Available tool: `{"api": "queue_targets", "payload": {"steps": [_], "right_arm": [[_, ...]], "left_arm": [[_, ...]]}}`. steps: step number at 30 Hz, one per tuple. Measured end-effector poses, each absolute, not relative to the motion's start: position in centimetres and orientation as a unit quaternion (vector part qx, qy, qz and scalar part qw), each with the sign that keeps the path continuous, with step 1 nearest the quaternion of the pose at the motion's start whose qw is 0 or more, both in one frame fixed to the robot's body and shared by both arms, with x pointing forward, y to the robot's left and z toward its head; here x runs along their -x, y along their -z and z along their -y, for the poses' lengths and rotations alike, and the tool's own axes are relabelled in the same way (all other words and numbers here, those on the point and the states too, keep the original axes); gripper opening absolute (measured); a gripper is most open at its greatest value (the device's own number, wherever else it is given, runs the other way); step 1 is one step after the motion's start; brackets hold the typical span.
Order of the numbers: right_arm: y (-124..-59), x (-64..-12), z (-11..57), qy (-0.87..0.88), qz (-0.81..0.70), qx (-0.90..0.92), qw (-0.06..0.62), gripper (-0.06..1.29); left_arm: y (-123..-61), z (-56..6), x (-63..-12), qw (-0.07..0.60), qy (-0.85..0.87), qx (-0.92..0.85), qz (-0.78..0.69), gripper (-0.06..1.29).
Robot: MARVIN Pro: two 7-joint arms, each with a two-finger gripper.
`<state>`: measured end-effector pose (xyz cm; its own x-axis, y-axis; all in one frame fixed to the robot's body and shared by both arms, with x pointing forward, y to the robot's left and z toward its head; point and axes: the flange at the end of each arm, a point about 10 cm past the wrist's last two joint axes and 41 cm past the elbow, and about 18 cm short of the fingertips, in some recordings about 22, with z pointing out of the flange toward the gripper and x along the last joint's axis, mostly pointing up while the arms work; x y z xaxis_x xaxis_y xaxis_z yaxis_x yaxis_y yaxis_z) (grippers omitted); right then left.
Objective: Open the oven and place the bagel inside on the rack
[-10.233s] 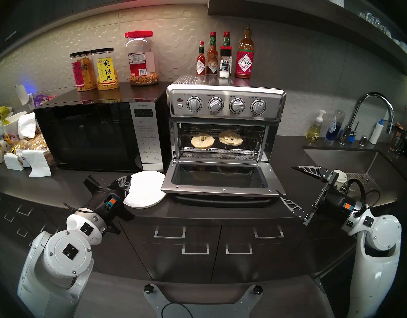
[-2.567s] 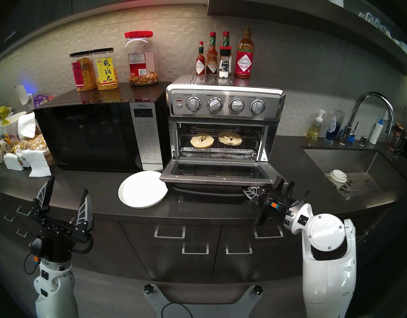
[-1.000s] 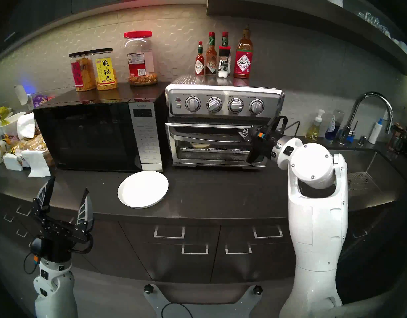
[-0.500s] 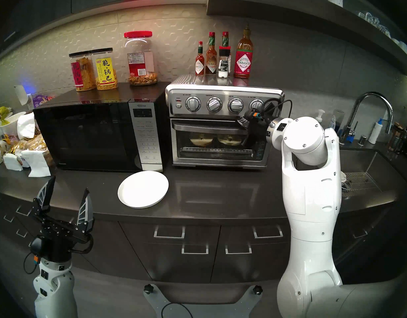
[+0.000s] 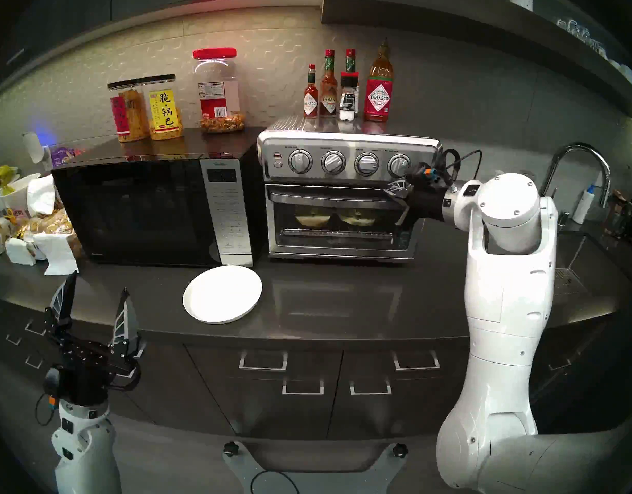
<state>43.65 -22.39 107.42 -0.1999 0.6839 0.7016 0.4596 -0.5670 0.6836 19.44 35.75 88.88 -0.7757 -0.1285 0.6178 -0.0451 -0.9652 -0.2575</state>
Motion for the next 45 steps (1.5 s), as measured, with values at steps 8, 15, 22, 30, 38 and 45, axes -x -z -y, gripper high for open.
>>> {"api": "queue_targets", "payload": {"steps": [8,15,22,30,38,45], "right_arm": [[-108.0,-40.5,25.6,-0.658,-0.424,-0.614,0.100,-0.03],[-107.3,-37.2,27.5,-0.687,-0.389,-0.605,0.100,-0.03],[-106.0,-35.3,28.1,-0.708,-0.359,-0.603,0.078,-0.03],[-103.8,-36.8,27.4,-0.707,-0.323,-0.627,0.048,-0.03],[-102.1,-38.4,26.1,-0.691,-0.287,-0.664,-0.001,-0.03],[-103.0,-36.6,26.2,-0.703,-0.275,-0.655,-0.015,-0.03]], "left_arm": [[-88.9,-35.7,-19.4,0.022,0.933,0.334,-0.130,1.27],[-88.8,-35.7,-19.4,0.022,0.933,0.336,-0.131,1.27],[-88.8,-35.8,-19.4,0.022,0.932,0.336,-0.131,1.27],[-88.9,-35.8,-19.4,0.022,0.933,0.335,-0.130,1.27],[-88.9,-35.9,-19.3,0.022,0.934,0.334,-0.127,1.27],[-88.9,-35.9,-19.4,0.022,0.934,0.334,-0.127,1.27]]}}
